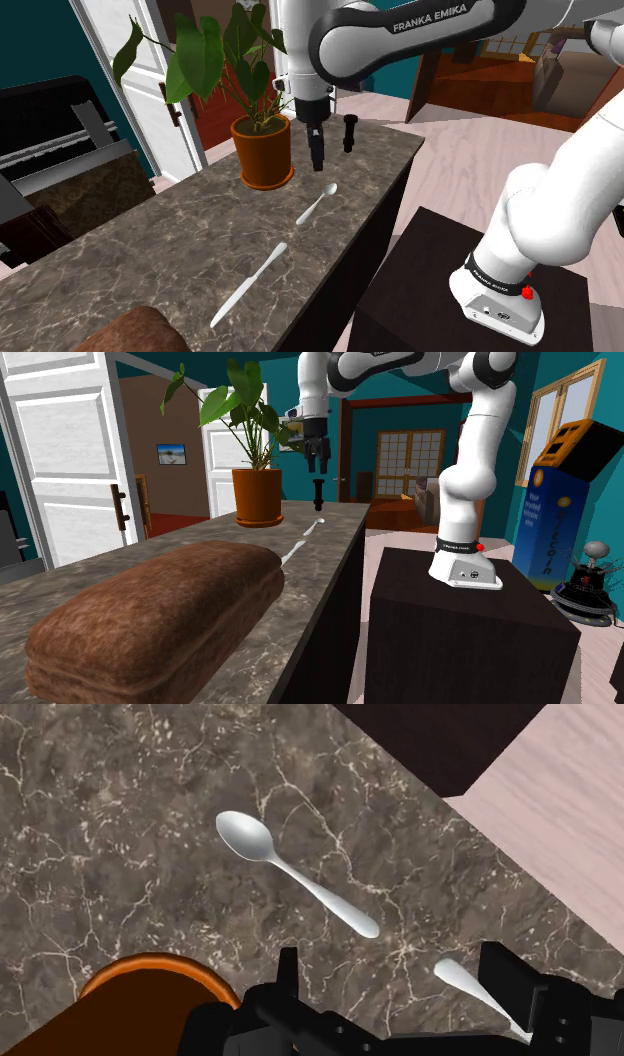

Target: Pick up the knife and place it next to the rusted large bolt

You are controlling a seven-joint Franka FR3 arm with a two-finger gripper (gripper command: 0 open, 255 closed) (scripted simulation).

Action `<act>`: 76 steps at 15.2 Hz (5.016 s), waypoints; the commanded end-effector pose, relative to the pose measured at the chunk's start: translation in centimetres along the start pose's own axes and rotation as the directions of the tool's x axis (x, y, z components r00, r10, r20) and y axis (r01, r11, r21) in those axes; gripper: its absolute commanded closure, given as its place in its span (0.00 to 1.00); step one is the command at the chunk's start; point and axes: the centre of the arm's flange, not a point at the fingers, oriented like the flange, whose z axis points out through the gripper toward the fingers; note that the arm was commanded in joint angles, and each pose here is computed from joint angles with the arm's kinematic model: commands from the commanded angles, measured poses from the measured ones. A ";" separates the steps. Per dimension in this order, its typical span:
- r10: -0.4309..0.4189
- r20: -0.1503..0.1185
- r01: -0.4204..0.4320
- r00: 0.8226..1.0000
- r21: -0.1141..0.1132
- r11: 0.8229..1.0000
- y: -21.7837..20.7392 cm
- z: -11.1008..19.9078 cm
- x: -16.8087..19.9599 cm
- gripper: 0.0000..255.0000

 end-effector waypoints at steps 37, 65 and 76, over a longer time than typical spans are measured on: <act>-0.717 0.155 0.726 0.679 -0.001 0.688 -20.7 17.4 18.6 0.00; -0.717 0.155 0.726 0.679 -0.001 0.688 -20.6 7.9 17.9 1.00; -0.717 0.155 0.726 0.679 -0.001 0.688 -20.6 2.1 17.6 1.00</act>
